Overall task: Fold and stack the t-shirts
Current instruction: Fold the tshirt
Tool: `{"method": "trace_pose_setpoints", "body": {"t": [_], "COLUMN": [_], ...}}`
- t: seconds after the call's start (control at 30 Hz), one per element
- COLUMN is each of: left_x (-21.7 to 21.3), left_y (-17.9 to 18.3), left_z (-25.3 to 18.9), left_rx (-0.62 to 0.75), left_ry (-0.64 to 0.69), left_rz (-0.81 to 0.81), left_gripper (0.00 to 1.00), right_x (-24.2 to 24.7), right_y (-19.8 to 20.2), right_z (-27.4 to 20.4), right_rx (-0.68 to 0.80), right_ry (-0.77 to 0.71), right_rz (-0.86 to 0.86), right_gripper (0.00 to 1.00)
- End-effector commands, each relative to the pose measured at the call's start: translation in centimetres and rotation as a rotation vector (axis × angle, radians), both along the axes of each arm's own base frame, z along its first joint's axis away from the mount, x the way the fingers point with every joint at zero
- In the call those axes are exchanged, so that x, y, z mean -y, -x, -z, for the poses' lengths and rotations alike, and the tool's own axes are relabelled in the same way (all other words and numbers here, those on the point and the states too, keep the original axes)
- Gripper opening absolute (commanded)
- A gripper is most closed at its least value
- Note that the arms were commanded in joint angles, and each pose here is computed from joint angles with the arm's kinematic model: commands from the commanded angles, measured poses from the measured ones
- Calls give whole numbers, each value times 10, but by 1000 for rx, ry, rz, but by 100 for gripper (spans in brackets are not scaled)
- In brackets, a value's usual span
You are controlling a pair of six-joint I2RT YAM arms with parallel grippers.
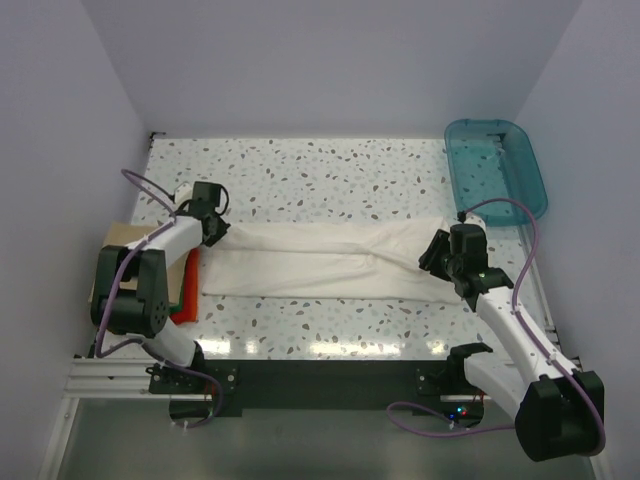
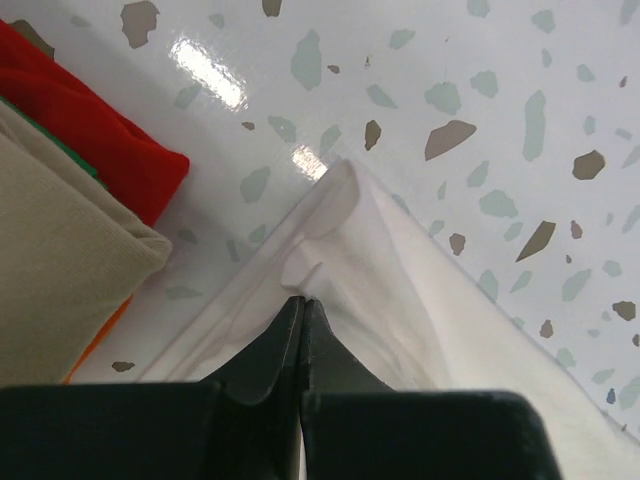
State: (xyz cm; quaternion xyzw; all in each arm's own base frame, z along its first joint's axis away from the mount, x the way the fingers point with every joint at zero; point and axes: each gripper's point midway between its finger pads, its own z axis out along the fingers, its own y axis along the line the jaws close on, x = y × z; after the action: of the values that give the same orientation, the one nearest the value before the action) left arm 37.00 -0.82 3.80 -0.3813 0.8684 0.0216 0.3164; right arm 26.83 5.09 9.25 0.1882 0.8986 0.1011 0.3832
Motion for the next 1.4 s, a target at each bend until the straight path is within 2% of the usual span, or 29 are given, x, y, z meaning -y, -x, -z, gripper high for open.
{"method": "trace_pose_setpoints", "body": {"t": [0.0, 0.33, 0.63, 0.9, 1.07, 1.37], "left_x": [-1, -2, 4, 7, 8, 8], "left_y": [-5, 12, 32, 41, 44, 42], "left_z": [-27, -42, -30, -19, -16, -23], "left_rx": [80, 129, 148, 154, 151, 177], "left_ry": [-17, -1, 48, 69, 73, 75], "left_rz": [2, -1, 5, 19, 23, 27], "left_gripper": [0, 0, 0, 0, 0, 0], "right_x": [0, 6, 10, 7, -10, -27], "right_y": [-11, -14, -42, -36, -53, -95], "right_z": [-11, -10, -14, -2, -11, -12], "right_rx": [43, 26, -21, -11, 30, 16], "right_ry": [-6, 21, 43, 24, -30, -85], "right_rz": [7, 29, 55, 46, -26, -53], "right_gripper": [46, 47, 56, 66, 68, 70]}}
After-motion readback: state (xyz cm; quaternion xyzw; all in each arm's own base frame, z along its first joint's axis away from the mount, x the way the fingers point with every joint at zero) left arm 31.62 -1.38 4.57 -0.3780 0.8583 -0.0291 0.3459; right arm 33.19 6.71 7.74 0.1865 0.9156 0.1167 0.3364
